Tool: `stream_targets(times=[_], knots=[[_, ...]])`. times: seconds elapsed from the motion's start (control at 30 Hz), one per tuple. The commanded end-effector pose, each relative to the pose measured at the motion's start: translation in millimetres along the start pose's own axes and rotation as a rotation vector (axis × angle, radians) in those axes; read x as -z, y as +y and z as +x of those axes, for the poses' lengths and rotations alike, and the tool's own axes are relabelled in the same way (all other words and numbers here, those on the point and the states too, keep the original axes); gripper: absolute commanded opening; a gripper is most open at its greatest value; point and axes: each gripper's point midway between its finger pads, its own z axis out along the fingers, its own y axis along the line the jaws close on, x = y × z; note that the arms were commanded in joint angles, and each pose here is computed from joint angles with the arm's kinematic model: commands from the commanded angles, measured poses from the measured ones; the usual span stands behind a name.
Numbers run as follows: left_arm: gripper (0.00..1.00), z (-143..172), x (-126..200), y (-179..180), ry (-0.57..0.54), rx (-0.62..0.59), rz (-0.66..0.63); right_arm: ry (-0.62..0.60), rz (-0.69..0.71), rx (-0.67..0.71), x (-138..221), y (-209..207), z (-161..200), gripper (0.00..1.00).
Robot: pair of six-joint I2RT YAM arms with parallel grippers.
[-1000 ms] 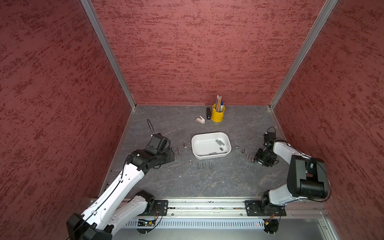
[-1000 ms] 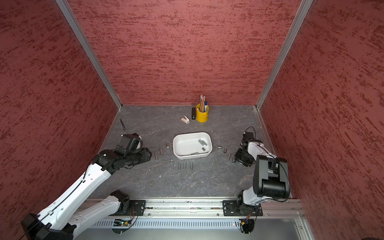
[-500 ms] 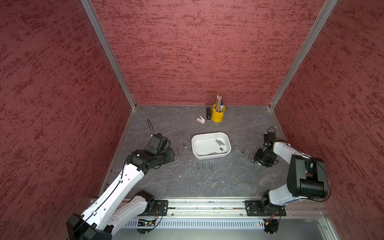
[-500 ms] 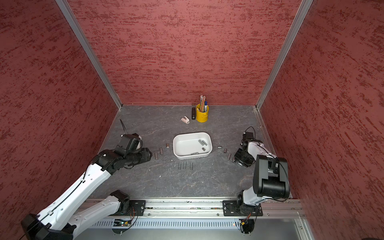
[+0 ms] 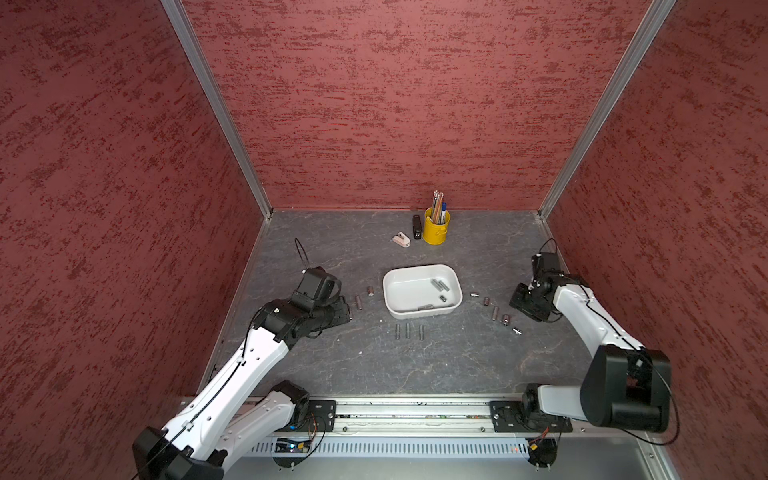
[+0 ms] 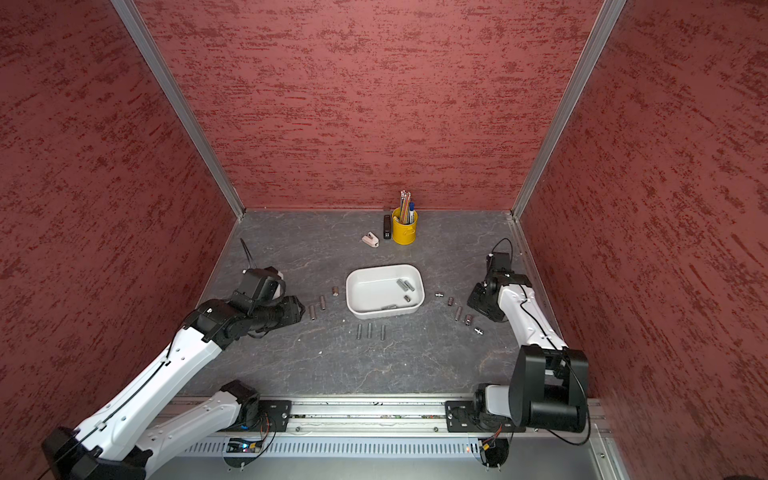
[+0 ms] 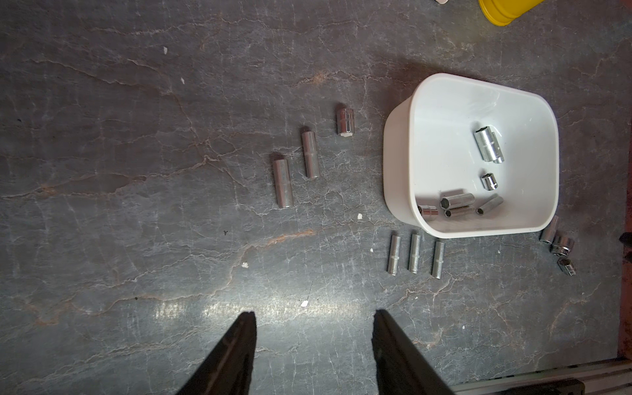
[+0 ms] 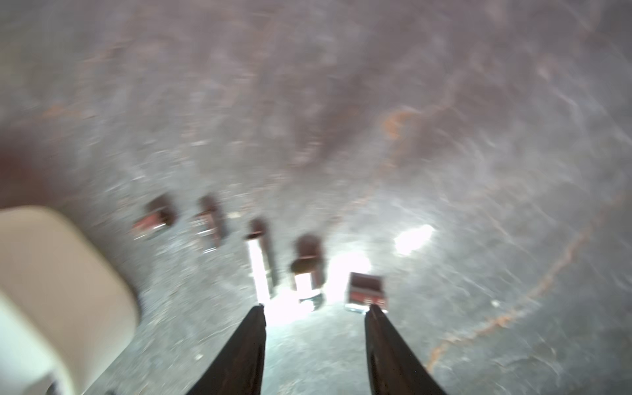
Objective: Take out the socket from the storage box
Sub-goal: Place the socket head at the center of the board, then adjust the storage box at the center of the board.
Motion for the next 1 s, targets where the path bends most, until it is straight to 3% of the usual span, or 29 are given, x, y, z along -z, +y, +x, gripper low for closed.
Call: stream_targets(times=[0.0, 0.13, 0.3, 0.47, 0.67, 0.97], knots=[[0.57, -1.4, -0.9, 0.3, -0.009, -0.007, -0.005, -0.002, -0.105, 0.192, 13.0, 55.9, 3.5, 0.52], [0.57, -1.1, -1.2, 1.0, -0.007, -0.007, -0.009, -0.018, -0.141, 0.324, 11.2, 101.8, 2.4, 0.54], [0.57, -0.8, -2.9, 2.6, -0.003, -0.005, -0.020, 0.029, -0.125, 0.464, -16.4, 145.2, 5.4, 0.56], [0.57, 0.3, -4.1, 3.6, 0.004, -0.007, -0.033, 0.066, -0.021, 0.518, -47.5, 159.3, -0.2, 0.54], [0.57, 0.7, -5.1, 4.7, 0.006, -0.007, -0.042, 0.128, 0.011, 0.505, -75.7, 168.0, 2.5, 0.31], [0.57, 0.5, -4.9, 4.5, 0.006, -0.008, -0.043, 0.227, -0.001, 0.428, -82.5, 166.5, 20.6, 0.02]])
